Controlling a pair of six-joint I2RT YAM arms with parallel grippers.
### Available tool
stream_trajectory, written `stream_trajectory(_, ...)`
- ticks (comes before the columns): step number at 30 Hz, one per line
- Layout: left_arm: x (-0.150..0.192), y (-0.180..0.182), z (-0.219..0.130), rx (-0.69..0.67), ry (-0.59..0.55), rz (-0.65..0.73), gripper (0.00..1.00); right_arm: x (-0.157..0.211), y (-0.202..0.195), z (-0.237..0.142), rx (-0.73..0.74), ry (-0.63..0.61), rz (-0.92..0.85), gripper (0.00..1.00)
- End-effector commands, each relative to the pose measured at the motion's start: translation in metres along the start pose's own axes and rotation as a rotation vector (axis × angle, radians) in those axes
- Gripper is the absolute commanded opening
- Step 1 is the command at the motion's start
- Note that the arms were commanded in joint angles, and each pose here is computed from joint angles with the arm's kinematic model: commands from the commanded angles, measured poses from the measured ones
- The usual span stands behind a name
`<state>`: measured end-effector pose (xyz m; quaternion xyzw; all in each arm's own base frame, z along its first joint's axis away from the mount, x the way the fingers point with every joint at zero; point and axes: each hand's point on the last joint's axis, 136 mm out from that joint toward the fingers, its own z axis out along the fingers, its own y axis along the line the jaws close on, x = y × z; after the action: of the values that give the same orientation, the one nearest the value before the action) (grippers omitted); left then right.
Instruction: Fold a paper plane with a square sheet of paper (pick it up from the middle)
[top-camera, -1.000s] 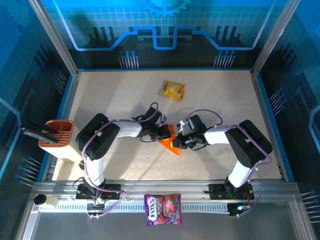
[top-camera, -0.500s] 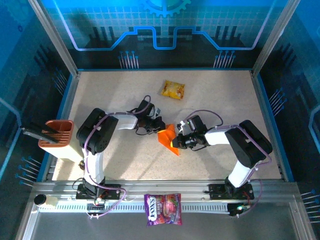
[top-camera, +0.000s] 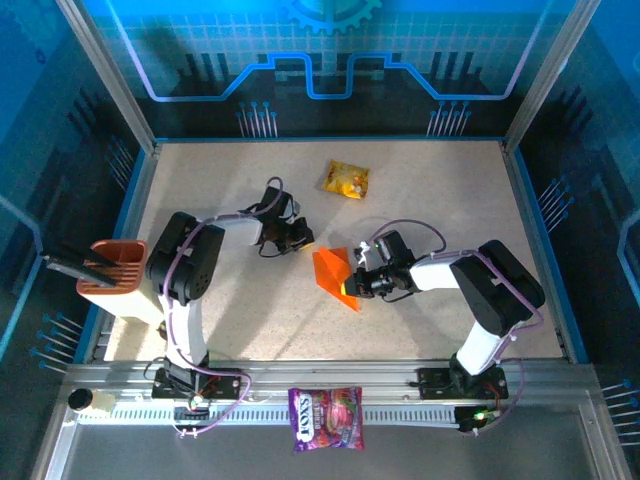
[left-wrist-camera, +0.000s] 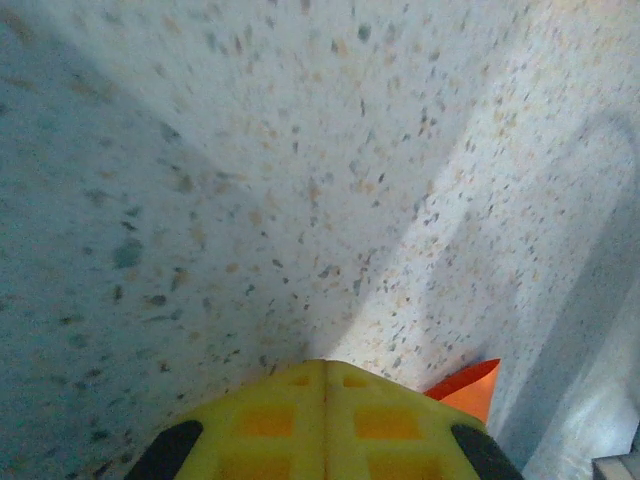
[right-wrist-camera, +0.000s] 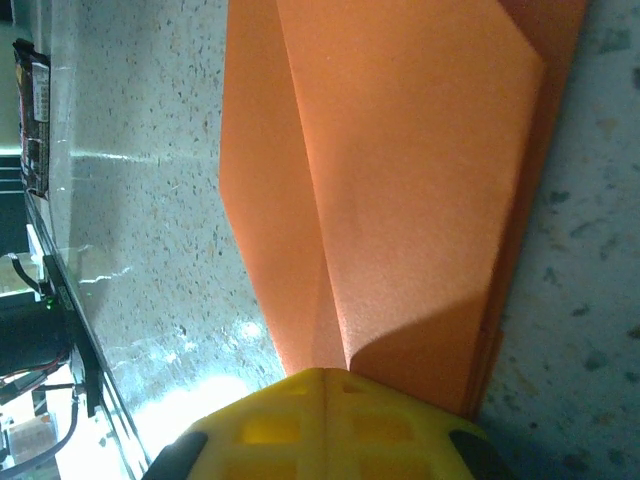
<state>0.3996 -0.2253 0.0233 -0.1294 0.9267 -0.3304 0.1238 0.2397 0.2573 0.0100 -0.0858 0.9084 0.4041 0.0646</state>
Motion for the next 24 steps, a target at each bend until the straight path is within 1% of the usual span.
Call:
stream_trajectory(1, -0.004, -0.018, -0.027, 0.024, -0.064, 0.025, 0.08, 0.067, -0.055, -0.003, 0.196, 0.196, 0.167, 0.0)
stream_trajectory(4, 0.017, -0.045, -0.026, 0.085, -0.033, 0.112, 0.08, 0.066, -0.054, -0.004, 0.19, 0.196, 0.163, 0.0)
stream_trajectory(7, 0.045, -0.059, -0.009, 0.101, 0.046, 0.185, 0.08, 0.063, -0.054, -0.005, 0.196, 0.19, 0.166, 0.0)
stream_trajectory(10, 0.067, -0.056, 0.011, 0.084, 0.1, 0.205, 0.08, 0.061, -0.054, -0.006, 0.196, 0.186, 0.171, 0.0)
stream_trajectory(12, 0.074, -0.047, 0.021, 0.063, 0.121, 0.191, 0.08, 0.059, -0.052, -0.007, 0.191, 0.182, 0.168, 0.0)
stream_trajectory(17, 0.075, -0.022, 0.034, 0.006, 0.117, 0.16, 0.09, 0.049, -0.039, -0.01, 0.153, 0.159, 0.152, 0.0)
stream_trajectory(20, 0.077, -0.013, 0.038, -0.012, 0.126, 0.157, 0.09, 0.036, -0.021, -0.013, 0.119, 0.134, 0.129, 0.0)
stream_trajectory(24, 0.08, -0.003, 0.04, -0.039, 0.135, 0.169, 0.08, 0.015, -0.001, -0.015, 0.118, 0.093, 0.122, 0.0)
